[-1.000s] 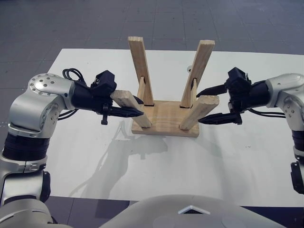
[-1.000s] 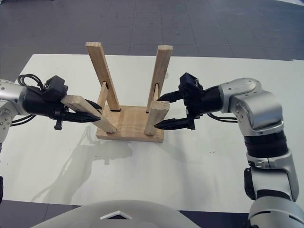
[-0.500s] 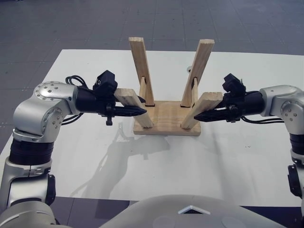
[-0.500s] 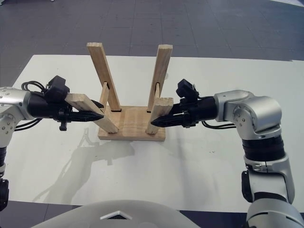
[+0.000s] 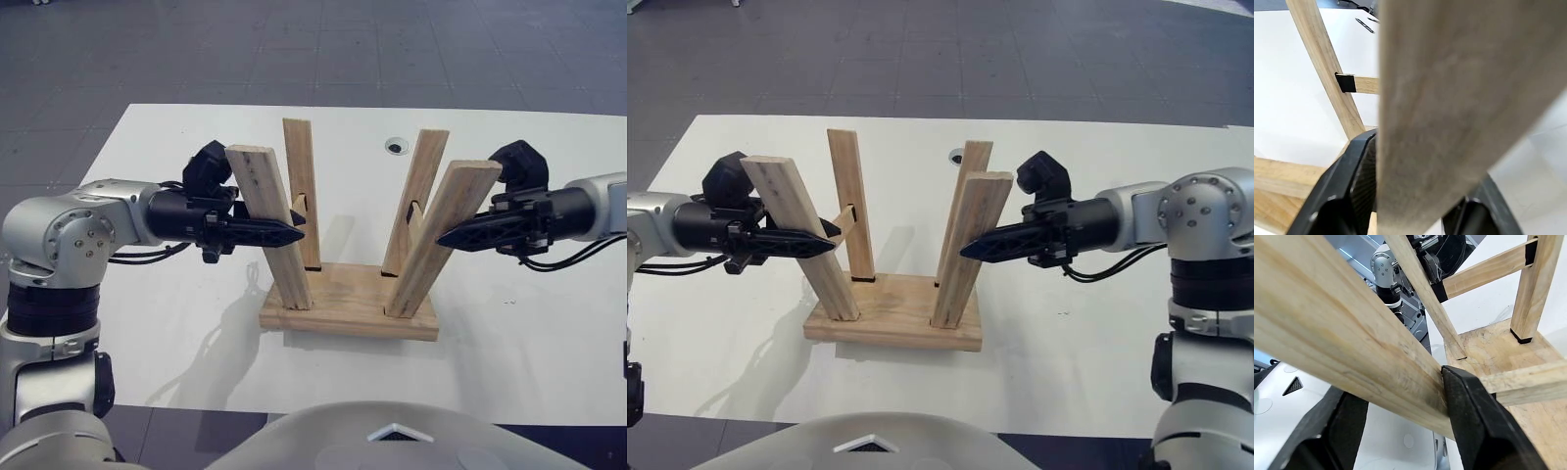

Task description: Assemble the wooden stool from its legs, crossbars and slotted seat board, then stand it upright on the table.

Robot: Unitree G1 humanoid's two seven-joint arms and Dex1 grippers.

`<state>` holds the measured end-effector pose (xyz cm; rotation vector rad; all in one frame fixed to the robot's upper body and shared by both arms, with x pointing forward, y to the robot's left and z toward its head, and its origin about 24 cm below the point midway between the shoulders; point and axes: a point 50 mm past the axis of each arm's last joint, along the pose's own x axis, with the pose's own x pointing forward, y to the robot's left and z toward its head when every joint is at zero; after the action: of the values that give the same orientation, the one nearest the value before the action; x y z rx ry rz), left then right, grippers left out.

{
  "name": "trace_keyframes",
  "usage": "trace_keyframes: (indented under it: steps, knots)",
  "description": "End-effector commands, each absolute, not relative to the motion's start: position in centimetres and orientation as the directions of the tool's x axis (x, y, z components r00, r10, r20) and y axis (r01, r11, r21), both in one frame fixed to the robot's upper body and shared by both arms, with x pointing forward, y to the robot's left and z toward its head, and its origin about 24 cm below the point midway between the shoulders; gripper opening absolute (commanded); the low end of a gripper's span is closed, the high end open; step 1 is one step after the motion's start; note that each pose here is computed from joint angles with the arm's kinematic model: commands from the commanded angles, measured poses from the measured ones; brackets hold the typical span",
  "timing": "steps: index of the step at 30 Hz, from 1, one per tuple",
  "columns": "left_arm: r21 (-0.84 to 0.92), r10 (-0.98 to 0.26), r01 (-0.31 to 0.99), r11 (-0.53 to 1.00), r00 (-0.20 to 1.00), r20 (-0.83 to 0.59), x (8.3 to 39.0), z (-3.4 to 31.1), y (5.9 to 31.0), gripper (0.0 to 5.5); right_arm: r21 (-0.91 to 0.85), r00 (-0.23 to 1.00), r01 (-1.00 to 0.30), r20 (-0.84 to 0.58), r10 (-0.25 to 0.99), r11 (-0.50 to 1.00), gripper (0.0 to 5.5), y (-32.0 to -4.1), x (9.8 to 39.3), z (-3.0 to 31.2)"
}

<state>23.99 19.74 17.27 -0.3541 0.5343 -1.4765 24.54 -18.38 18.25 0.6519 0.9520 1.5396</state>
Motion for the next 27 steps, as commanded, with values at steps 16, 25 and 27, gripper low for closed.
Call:
trace_keyframes:
  steps: [16,25,27]
  knots:
    - [-0.712,-0.967,0.679,0.178,0.254,0.0,27.0,17.7,21.6,3.41,0.927,0.01,-0.358,-0.12,0.993,0.116,4.05,-18.9,29.9,15.8]
    - [-0.715,-0.887,0.591,0.374,0.454,-0.089,28.5,15.6,24.4,3.45,0.904,0.054,-0.399,-0.14,0.989,0.15,5.48,-19.9,30.7,15.3]
    - [-0.71,-0.856,0.559,0.427,0.503,-0.119,29.1,14.8,25.6,3.45,0.897,0.045,-0.415,-0.146,0.988,0.152,5.48,-19.9,30.5,15.2]
